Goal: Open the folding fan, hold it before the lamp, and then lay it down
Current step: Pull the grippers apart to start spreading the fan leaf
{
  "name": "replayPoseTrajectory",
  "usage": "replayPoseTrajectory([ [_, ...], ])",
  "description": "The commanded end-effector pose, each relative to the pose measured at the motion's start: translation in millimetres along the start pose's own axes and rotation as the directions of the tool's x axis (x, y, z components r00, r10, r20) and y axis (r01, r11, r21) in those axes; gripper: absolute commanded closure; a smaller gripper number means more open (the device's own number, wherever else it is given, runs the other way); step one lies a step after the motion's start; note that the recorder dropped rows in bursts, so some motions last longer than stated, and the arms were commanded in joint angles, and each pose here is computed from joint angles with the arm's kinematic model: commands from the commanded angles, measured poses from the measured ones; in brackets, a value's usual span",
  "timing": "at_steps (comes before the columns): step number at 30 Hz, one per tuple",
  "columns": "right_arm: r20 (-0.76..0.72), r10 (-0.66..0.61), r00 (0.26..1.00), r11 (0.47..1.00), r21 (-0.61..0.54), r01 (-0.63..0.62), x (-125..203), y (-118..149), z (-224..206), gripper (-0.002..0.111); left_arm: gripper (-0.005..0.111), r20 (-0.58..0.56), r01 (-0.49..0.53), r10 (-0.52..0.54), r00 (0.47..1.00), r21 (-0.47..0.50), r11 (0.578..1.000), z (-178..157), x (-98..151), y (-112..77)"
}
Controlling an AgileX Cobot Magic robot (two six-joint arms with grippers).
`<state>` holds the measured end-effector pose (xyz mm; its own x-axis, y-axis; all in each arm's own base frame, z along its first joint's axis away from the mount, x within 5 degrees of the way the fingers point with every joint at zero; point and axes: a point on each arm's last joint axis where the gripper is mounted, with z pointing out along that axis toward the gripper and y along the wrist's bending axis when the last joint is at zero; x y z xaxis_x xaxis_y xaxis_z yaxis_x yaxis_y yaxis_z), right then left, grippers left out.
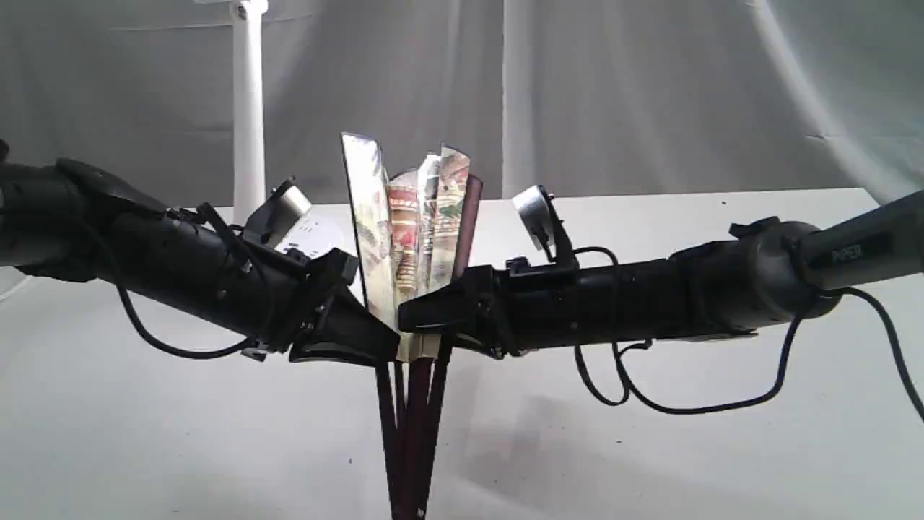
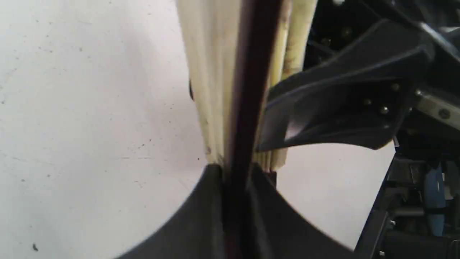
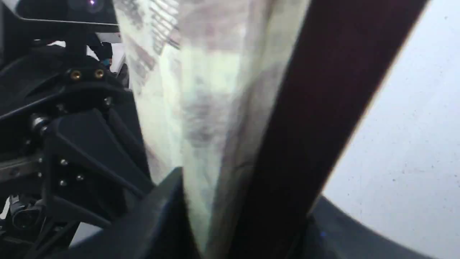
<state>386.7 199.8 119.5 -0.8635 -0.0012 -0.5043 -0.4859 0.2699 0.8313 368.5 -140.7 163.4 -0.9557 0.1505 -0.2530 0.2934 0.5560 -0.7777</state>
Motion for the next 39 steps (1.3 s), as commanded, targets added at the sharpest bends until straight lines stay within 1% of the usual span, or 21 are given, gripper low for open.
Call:
replayPoseTrajectory([
  [1, 0.0, -0.023, 1.0, 1.0, -0.021, 0.023, 0, 2, -1, 0.082, 0.107, 0.011, -0.048, 0.048, 0.999, 0.032, 0.998, -2, -2, -2.0],
  [4, -0.003, -0.034, 0.999, 0.998, -0.045, 0.034, 0, 5, -1, 0.081, 0.107, 0.042, -0.062, 0.059, 0.997, 0.071, 0.996, -6, -5, -1.7],
  [5, -0.004, -0.059, 0.998, 0.996, -0.063, 0.058, 1, 6, -1, 0.079, 0.107, 0.054, -0.069, 0.064, 0.996, 0.095, 0.993, -8, -5, -1.1],
  [8, -0.005, -0.097, 0.995, 0.99, -0.101, 0.096, 1, 10, -2, 0.066, 0.107, 0.075, -0.08, 0.066, 0.995, 0.204, 0.976, -14, -6, -1.5],
  [10, -0.004, -0.112, 0.994, 0.988, -0.107, 0.111, 1, 10, -2, 0.055, 0.107, 0.093, -0.094, 0.075, 0.993, 0.214, 0.972, -15, -7, 4.2],
  [12, -0.002, -0.12, 0.993, 0.987, -0.107, 0.119, 1, 11, -2, 0.049, 0.107, 0.095, -0.1, 0.082, 0.992, 0.213, 0.972, -13, -7, 10.1],
  [13, -0.002, -0.12, 0.993, 0.987, -0.107, 0.119, 1, 11, -2, 0.047, 0.107, 0.095, -0.112, 0.093, 0.991, 0.212, 0.971, -11, -7, 12.0],
  [17, -0.002, -0.12, 0.993, 0.987, -0.107, 0.119, 1, 11, -2, 0.043, 0.107, 0.102, -0.14, 0.121, 0.987, 0.214, 0.967, -7, -6, 17.9],
  [20, 0.003, -0.118, 0.993, 0.988, -0.103, 0.118, 0, 9, -4, 0.043, 0.107, 0.107, -0.152, 0.132, 0.985, 0.211, 0.965, -7, -6, 20.2],
  [30, 0.096, -0.079, 0.992, 0.996, -0.033, 0.083, -18, -14, -47, 0.043, 0.107, 0.146, -0.133, 0.106, 0.984, 0.19, 0.973, -24, -8, 35.3],
  [35, 0.103, -0.095, 0.99, 0.995, -0.026, 0.098, -19, -15, -50, 0.043, 0.107, 0.149, -0.159, 0.132, 0.98, 0.184, 0.97, -24, -8, 36.1],
  [39, 0.1, -0.095, 0.99, 0.995, -0.029, 0.099, -19, -14, -49, 0.043, 0.107, 0.15, -0.157, 0.131, 0.98, 0.183, 0.97, -25, -8, 36.5],
])
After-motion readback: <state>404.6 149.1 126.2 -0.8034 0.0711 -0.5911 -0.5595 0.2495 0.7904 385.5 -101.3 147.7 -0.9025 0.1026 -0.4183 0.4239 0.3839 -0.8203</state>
